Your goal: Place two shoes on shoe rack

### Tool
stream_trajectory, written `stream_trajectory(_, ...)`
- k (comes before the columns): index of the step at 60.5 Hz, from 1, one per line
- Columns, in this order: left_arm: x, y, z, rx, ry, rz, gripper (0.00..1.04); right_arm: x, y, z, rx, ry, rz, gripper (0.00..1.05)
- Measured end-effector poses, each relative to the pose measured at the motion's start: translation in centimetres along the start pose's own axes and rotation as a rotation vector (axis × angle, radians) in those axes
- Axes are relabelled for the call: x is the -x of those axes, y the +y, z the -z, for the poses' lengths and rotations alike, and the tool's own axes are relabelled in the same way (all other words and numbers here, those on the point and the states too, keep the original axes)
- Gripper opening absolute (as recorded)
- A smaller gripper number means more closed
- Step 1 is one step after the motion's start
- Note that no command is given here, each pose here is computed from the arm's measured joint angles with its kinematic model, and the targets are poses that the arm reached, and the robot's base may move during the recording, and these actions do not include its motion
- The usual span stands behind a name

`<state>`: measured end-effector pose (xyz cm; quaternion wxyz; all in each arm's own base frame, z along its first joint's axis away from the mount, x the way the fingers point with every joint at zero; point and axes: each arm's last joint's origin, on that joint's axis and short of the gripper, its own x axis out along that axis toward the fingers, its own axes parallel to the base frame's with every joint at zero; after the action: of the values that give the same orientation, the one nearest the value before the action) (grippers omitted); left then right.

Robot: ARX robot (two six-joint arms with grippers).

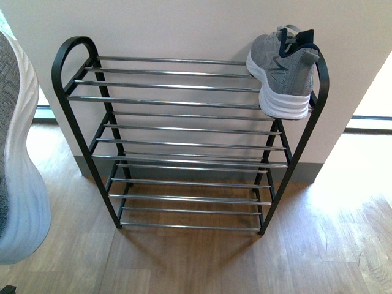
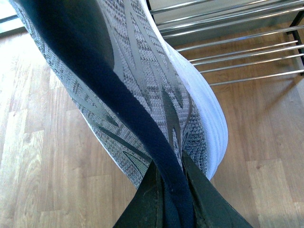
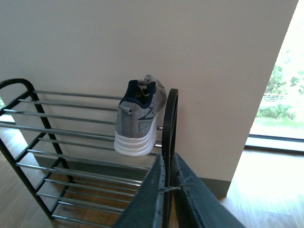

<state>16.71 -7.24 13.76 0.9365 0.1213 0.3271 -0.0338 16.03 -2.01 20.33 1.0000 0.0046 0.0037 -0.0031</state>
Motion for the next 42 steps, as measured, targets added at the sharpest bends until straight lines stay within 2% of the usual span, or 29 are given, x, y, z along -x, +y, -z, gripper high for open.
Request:
stream_trajectory(12, 0.0, 0.0, 0.0, 0.000, 0.000, -0.001, 0.03, 1.7, 1.2, 1.6, 0.005, 0.001, 0.024, 0.01)
stream_trajectory(17, 0.0, 0.0, 0.0, 0.000, 0.000, -0.001, 0.03, 2.2, 1.8, 1.9, 0.006, 0.002, -0.005, 0.01)
stream_trajectory(42, 0.0, 0.0, 0.0, 0.000, 0.000, -0.001, 0.03, 3.7, 1.9, 3.0, 0.006, -0.001, -0.003, 0.01)
